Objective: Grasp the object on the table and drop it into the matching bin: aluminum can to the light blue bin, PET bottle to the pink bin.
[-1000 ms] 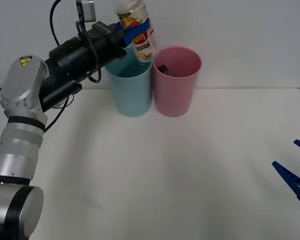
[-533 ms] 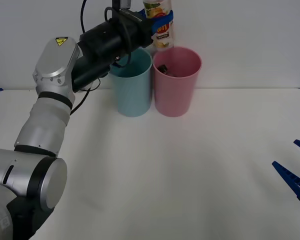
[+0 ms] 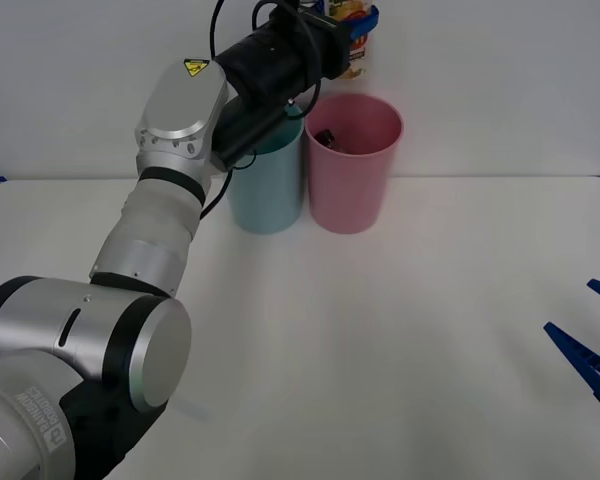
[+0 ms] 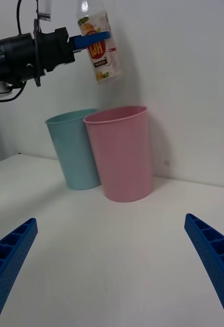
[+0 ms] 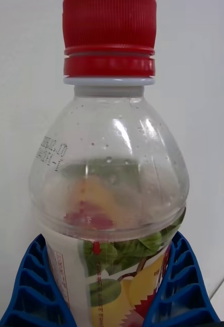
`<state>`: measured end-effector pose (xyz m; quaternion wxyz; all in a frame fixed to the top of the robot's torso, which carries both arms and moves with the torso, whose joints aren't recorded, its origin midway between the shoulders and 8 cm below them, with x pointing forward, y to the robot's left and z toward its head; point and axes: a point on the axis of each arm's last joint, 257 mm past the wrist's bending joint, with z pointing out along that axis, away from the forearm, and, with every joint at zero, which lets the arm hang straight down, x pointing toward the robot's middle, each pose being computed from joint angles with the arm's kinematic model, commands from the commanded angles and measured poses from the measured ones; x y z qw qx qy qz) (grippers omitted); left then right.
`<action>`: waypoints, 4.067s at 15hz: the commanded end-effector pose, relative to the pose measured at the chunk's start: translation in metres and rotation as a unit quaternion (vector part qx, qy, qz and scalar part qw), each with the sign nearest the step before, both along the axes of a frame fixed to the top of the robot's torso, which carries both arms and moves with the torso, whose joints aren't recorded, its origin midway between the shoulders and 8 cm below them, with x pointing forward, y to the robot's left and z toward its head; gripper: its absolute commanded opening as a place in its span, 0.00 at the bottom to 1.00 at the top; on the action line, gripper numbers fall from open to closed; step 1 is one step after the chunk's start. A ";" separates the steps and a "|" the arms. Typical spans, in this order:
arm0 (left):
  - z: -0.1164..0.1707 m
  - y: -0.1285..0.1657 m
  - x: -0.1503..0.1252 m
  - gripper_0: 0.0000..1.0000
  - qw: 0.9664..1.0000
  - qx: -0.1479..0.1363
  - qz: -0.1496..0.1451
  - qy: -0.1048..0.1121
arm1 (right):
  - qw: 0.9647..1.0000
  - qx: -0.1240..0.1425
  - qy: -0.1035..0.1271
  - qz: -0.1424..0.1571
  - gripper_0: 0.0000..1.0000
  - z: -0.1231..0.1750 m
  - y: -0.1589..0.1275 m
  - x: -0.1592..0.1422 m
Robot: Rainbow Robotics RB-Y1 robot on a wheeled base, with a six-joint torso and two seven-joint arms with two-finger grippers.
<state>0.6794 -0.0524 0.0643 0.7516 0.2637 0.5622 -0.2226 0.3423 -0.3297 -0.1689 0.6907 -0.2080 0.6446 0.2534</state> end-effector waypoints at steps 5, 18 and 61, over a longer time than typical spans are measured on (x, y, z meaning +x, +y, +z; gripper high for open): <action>-0.005 -0.012 -0.005 0.06 1.000 0.014 -0.009 0.000 | 1.000 0.000 0.000 0.000 1.00 0.000 0.000 0.000; -0.013 -0.041 -0.023 0.93 0.998 0.026 -0.054 0.009 | 1.000 0.000 0.000 0.000 1.00 0.000 0.000 0.000; -0.150 0.379 -0.214 1.00 0.997 0.058 0.012 0.050 | 1.000 0.000 0.000 0.000 1.00 0.000 0.000 0.000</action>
